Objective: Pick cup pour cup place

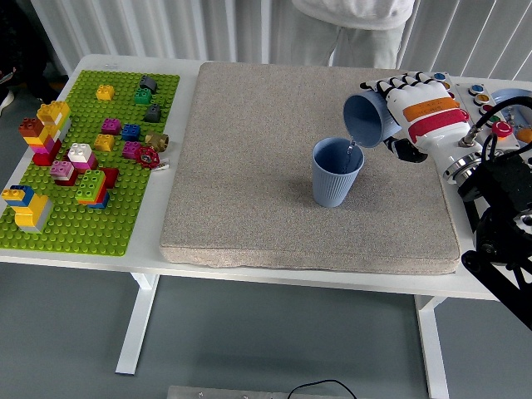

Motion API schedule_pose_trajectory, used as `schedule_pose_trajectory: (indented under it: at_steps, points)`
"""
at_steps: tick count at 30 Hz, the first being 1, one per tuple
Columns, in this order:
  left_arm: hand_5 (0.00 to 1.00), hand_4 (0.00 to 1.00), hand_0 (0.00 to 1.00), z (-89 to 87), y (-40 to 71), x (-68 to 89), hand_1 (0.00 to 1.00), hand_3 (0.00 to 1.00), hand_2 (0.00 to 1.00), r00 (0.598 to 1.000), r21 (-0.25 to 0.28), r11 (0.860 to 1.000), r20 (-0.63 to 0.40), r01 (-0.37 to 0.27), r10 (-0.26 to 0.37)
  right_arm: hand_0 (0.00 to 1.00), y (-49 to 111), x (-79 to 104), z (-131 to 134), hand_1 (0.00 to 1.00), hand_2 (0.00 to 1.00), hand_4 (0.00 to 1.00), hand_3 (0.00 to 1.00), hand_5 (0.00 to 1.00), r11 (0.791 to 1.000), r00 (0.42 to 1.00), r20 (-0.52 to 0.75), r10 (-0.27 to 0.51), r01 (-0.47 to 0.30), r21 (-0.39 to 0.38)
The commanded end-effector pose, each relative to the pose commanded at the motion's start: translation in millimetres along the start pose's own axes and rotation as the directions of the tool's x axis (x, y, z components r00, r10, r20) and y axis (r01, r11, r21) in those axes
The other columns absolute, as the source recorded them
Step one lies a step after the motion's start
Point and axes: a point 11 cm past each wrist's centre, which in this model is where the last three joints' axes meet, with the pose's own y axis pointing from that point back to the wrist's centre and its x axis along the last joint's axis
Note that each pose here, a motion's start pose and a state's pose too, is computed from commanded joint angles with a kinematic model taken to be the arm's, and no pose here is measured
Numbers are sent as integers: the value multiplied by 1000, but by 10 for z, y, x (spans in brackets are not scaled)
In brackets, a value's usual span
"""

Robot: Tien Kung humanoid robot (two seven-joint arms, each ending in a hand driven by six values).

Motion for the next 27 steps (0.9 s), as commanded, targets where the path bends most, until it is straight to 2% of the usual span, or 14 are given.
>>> schedule_pose_trajectory:
  at_steps: [27]
  points:
    - [998, 523, 803, 35, 8, 15, 841, 794, 873, 1000, -8, 1000, 0, -4, 4, 875, -61, 71, -34, 775, 685, 704, 763, 18, 1000, 999, -42, 15, -15, 16]
